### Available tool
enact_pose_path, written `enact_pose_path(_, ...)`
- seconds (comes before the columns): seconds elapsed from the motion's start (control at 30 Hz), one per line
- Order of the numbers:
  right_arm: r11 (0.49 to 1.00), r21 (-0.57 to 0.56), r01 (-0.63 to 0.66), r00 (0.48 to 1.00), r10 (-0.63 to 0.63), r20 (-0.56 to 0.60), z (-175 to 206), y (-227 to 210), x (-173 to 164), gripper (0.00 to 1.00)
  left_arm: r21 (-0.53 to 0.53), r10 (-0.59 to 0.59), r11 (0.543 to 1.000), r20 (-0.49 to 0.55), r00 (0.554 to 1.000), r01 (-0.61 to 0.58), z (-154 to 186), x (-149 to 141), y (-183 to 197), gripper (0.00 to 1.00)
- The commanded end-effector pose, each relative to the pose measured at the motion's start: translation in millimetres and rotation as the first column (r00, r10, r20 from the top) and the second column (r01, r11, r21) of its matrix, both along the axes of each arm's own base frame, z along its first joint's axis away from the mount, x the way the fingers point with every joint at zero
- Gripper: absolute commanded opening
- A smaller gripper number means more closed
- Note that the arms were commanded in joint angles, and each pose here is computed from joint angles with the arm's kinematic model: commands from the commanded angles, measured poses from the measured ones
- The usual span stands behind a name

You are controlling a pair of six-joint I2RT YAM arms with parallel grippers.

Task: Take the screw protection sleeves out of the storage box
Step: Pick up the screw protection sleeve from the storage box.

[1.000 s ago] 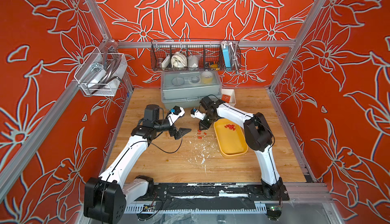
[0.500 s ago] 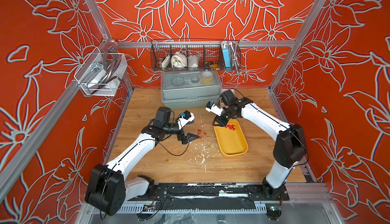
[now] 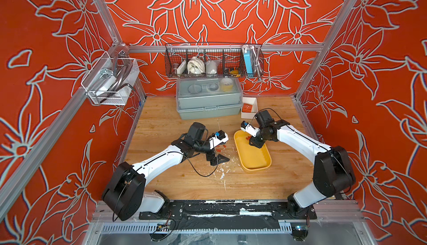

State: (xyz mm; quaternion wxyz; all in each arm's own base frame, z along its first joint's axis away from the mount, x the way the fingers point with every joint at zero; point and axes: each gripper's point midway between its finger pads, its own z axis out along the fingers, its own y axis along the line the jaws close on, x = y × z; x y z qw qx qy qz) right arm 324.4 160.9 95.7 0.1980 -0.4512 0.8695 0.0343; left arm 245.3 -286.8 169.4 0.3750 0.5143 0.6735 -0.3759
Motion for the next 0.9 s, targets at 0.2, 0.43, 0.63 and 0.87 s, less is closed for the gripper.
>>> enact_pose_path(0.2, 0.996, -0.025, 0.081, 0.996, -0.082, -0.036, -29, 9, 34, 0.36, -0.016, 0.077, 0.997, 0.016, 0.997, -0.077, 4, 12, -7, 0.97)
enact_pose_path(0.43, 0.996, -0.033, 0.081, 0.995, -0.083, -0.059, -41, 15, 45, 0.28, 0.018, 0.037, 0.999, 0.042, 0.998, -0.038, 2, 5, -13, 0.95)
enact_pose_path(0.63, 0.996, -0.041, 0.077, 0.994, -0.080, -0.075, -50, 17, 50, 0.22, 0.028, 0.029, 0.999, 0.049, 0.998, -0.030, 2, 4, -13, 0.96)
enact_pose_path(0.87, 0.996, -0.057, 0.071, 0.994, -0.076, -0.082, -57, 18, 55, 0.18, 0.035, 0.018, 0.999, 0.063, 0.998, -0.020, 4, 3, -12, 0.96)
